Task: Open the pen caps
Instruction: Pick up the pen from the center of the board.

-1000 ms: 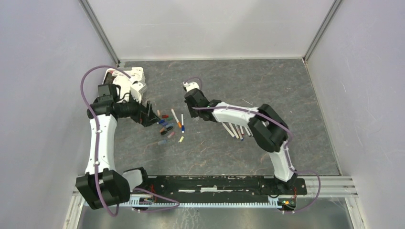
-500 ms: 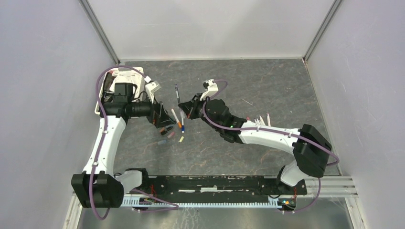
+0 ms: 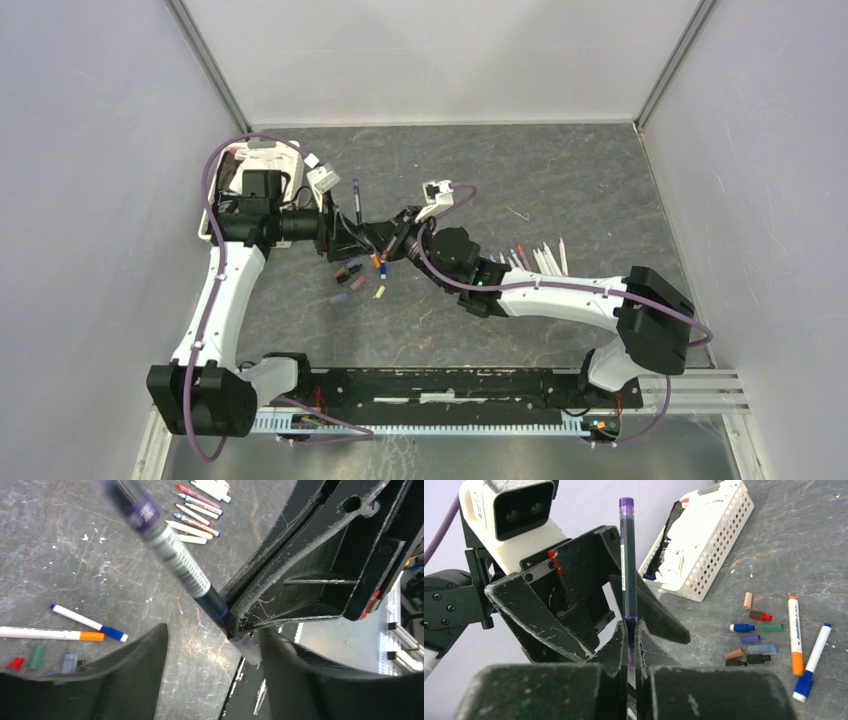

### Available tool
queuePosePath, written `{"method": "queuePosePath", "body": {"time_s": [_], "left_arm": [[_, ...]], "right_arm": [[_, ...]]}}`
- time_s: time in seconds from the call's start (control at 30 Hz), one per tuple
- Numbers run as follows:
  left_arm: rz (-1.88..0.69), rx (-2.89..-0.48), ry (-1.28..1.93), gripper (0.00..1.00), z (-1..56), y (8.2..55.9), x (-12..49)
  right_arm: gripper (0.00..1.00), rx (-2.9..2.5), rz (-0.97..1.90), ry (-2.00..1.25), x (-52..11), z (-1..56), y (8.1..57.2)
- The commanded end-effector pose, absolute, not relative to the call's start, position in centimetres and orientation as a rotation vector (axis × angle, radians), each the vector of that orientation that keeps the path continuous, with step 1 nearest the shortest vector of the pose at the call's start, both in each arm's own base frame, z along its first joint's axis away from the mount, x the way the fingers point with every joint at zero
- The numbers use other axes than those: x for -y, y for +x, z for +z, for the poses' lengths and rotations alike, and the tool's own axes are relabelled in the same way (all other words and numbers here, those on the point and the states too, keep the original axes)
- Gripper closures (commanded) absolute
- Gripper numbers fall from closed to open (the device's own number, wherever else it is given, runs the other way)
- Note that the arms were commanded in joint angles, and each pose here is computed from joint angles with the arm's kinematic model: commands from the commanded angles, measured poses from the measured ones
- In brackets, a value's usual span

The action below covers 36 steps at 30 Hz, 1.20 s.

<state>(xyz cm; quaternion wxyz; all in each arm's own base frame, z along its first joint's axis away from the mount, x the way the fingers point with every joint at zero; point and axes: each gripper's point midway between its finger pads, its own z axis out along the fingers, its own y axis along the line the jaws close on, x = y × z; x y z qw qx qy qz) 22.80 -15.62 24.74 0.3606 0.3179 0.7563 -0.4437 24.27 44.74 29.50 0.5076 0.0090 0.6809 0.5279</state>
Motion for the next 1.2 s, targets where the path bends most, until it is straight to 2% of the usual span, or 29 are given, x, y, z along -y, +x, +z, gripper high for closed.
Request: {"method": "queuePosePath", "body": {"time_s": [0.0, 0.07, 0.23, 0.27, 0.3, 0.43, 0.53, 0.63, 0.8, 1.0, 1.17], "left_arm": [[-1.161, -1.894, 0.834, 0.37, 26.3, 22.8, 16.1], [-1.138, -1.895, 0.845, 0.48, 26.0, 22.7, 15.9], [-1.088, -1.922, 0.876, 0.93, 24.8, 22.5, 15.4], [-1.078, -1.926, 0.883, 0.97, 24.6, 22.5, 15.3], [-1.064, -1.928, 0.893, 0.98, 24.5, 22.4, 15.2], [-0.958, -1.939, 0.972, 0.98, 23.5, 22.4, 14.3], [-0.822, -1.934, 1.1, 0.98, 22.3, 22.2, 13.0], [-0.631, -1.893, 1.263, 0.98, 20.7, 22.3, 11.3], [-0.364, -1.852, 1.495, 0.98, 18.4, 22.2, 8.7], [-0.155, -1.71, 1.796, 0.98, 16.8, 21.2, 6.9], [-0.037, -1.607, 1.905, 0.98, 17.1, 21.4, 6.6]], "right_arm": [[1.0, -1.521, 1.346, 0.073, -44.9, 33.5, 23.8], [1.0, -1.518, 1.32, 0.072, -44.6, 33.5, 23.8], [1.0, -1.513, 1.276, 0.083, -43.6, 33.5, 24.1], [0.99, -1.52, 1.266, 0.078, -43.6, 33.4, 24.1], [0.96, -1.527, 1.257, 0.077, -43.6, 33.2, 24.1], [0.63, -1.554, 1.206, 0.05, -43.0, 33.4, 24.5], [0.54, -1.609, 1.177, -0.021, -42.2, 34.1, 25.6], [0.49, -1.724, 1.133, -0.108, -41.2, 34.0, 27.1], [0.46, -1.83, 1.075, -0.318, -40.3, 32.6, 27.2], [0.45, -1.994, 1.104, -0.651, -42.5, 28.2, 25.6], [0.45, -2.076, 1.238, -0.851, -44.8, 25.6, 23.1]]}}
